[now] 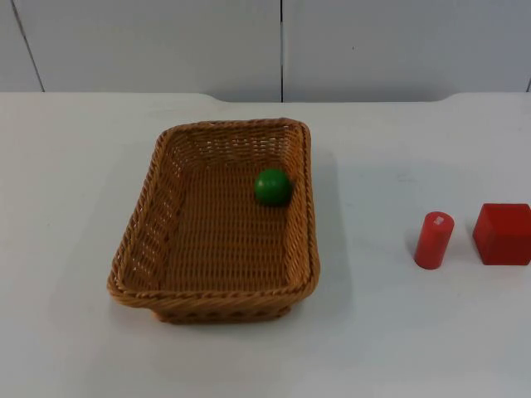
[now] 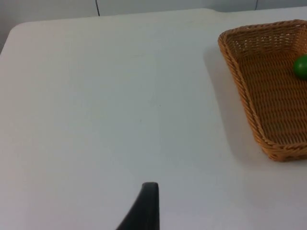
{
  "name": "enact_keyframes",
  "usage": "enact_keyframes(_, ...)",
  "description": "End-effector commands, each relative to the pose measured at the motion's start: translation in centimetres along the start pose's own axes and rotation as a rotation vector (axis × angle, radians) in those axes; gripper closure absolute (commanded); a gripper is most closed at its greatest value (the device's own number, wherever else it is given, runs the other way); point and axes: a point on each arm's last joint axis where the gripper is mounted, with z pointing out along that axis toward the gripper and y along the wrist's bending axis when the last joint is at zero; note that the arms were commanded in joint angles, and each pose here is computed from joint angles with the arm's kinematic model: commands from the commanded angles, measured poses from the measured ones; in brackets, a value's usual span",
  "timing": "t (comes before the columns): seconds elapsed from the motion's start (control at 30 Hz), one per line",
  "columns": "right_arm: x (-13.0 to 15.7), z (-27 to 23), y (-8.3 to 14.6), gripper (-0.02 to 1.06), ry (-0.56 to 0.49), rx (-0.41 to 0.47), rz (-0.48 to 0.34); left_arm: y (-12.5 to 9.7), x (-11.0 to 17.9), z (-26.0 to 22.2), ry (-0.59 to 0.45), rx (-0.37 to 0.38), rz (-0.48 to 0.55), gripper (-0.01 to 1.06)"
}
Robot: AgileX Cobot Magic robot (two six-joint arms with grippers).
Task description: Pick up the basket with the left hand and place the object to the left of the red cylinder into the basket with the right hand.
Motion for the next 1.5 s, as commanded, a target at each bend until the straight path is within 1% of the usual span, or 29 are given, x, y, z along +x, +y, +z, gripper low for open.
enact_keyframes(0.0,0.4,-0.5,0.0,0.16,-0.037,0.01,0.002,0.0,0.1,0.0,0.0,0.001,0.009,0.15)
enact_keyframes(0.1,0.5,-0.6,0.0,0.16,-0.04,0.01,0.002,0.0,0.1,0.0,0.0,0.001,0.009,0.15)
enact_keyframes(0.27,1.4,0.0,0.0,0.16,0.033,-0.002,0.001,0.0,0.1,0.0,0.0,0.001,0.009,0.15)
enact_keyframes(0.5,1.5,0.0,0.0,0.16,0.034,-0.004,0.002,0.0,0.1,0.0,0.0,0.001,0.009,0.15)
enact_keyframes(0.53,1.5,0.0,0.0,0.16,0.034,-0.004,0.002,0.0,0.1,0.0,0.0,0.001,0.009,0.12)
enact_keyframes(0.57,1.5,0.0,0.0,0.16,0.034,-0.004,0.002,0.0,0.1,0.0,0.0,0.001,0.009,0.09)
enact_keyframes(0.6,1.5,0.0,0.0,0.16,0.034,-0.004,0.002,0.0,0.1,0.0,0.0,0.001,0.009,0.02)
enact_keyframes(0.63,1.5,0.0,0.0,0.15,0.034,-0.003,0.003,0.0,0.1,0.0,0.0,0.001,0.009,0.0)
enact_keyframes(0.67,1.5,0.0,0.0,0.15,0.034,-0.003,0.003,0.0,0.1,0.0,0.0,0.001,0.009,0.0)
enact_keyframes(0.7,1.5,0.0,0.0,0.11,0.034,-0.003,0.003,0.0,0.1,0.0,0.0,0.001,0.009,0.0)
enact_keyframes(0.73,1.5,0.0,0.0,0.04,0.034,-0.003,0.003,0.0,0.1,0.0,0.0,0.001,0.009,0.0)
enact_keyframes(0.77,1.5,0.0,0.0,-0.01,0.034,-0.003,0.003,0.0,0.1,0.0,0.0,0.001,0.009,0.0)
enact_keyframes(1.47,1.4,0.0,0.1,-0.01,0.032,-0.001,0.013,0.0,0.1,0.0,0.0,0.001,0.009,0.0)
